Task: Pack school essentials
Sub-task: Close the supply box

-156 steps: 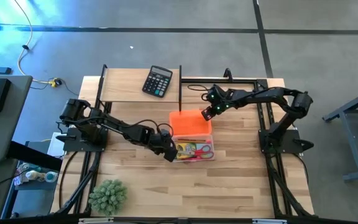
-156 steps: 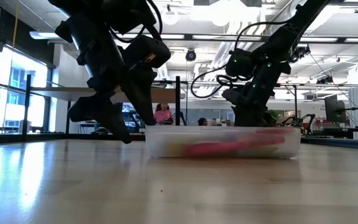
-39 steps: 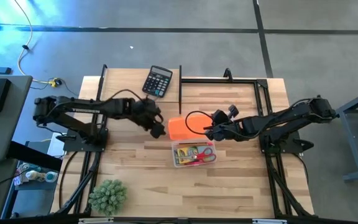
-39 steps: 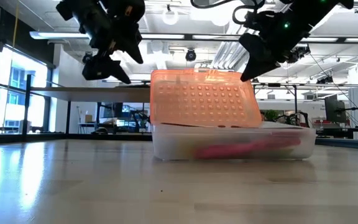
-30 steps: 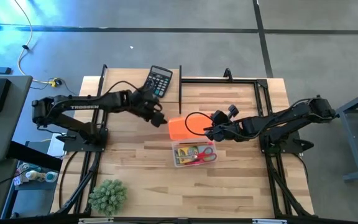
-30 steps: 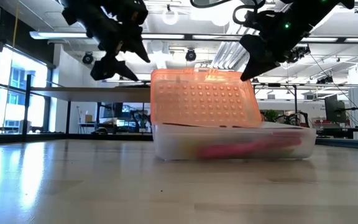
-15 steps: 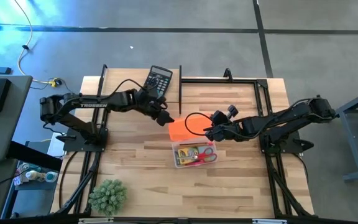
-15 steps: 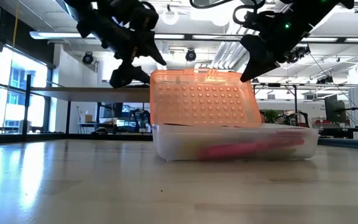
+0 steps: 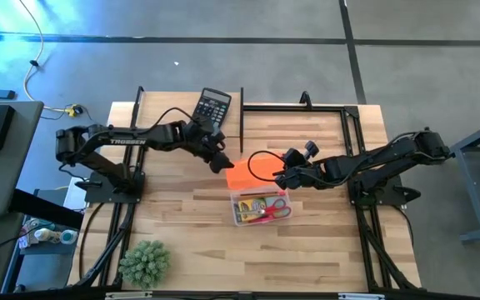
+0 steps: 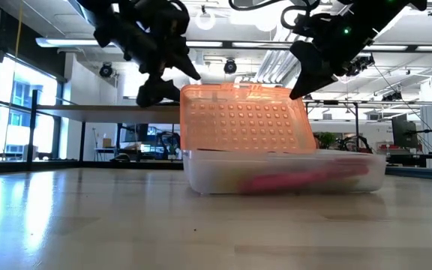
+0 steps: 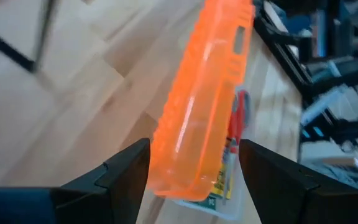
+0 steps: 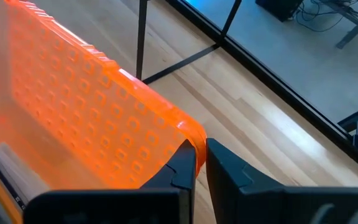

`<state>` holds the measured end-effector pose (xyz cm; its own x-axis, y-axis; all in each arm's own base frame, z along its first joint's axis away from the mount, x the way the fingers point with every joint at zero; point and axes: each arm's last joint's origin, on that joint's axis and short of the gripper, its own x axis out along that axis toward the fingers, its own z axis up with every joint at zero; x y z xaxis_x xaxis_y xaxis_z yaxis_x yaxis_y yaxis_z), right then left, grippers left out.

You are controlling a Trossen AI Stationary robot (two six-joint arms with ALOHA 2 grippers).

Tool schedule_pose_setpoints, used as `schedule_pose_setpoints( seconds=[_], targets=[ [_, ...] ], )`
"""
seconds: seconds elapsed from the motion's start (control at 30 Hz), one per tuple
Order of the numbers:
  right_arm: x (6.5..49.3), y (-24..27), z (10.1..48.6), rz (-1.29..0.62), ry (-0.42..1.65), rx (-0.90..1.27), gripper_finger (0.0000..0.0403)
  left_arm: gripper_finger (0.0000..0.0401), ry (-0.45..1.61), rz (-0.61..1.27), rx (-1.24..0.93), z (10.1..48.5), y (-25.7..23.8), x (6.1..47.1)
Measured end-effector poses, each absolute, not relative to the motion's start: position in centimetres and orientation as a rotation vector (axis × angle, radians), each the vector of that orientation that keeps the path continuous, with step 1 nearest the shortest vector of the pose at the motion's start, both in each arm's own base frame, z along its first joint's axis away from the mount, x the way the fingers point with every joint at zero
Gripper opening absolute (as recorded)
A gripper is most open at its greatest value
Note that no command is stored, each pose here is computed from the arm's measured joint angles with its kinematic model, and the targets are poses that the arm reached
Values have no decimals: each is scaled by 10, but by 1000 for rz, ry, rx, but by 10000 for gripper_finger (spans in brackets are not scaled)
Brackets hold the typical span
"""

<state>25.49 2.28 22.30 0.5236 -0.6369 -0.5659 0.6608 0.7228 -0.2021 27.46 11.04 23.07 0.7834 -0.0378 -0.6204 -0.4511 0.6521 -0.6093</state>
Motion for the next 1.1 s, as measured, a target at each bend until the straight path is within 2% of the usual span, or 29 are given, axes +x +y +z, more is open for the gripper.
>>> schedule_pose_setpoints(
  seconds=[0.37,0.57,0.9,1.1],
  targets=[
    [256,23,223,-769,654,56,18,236,707,199,-864,209,108,288],
    [256,23,223,-758,660,63,18,233,708,183,-856,210,102,291],
    [257,24,224,-762,641,105,19,176,717,176,-809,210,94,294],
    [257,24,224,-750,633,137,53,156,718,176,-806,210,94,294]
  ],
)
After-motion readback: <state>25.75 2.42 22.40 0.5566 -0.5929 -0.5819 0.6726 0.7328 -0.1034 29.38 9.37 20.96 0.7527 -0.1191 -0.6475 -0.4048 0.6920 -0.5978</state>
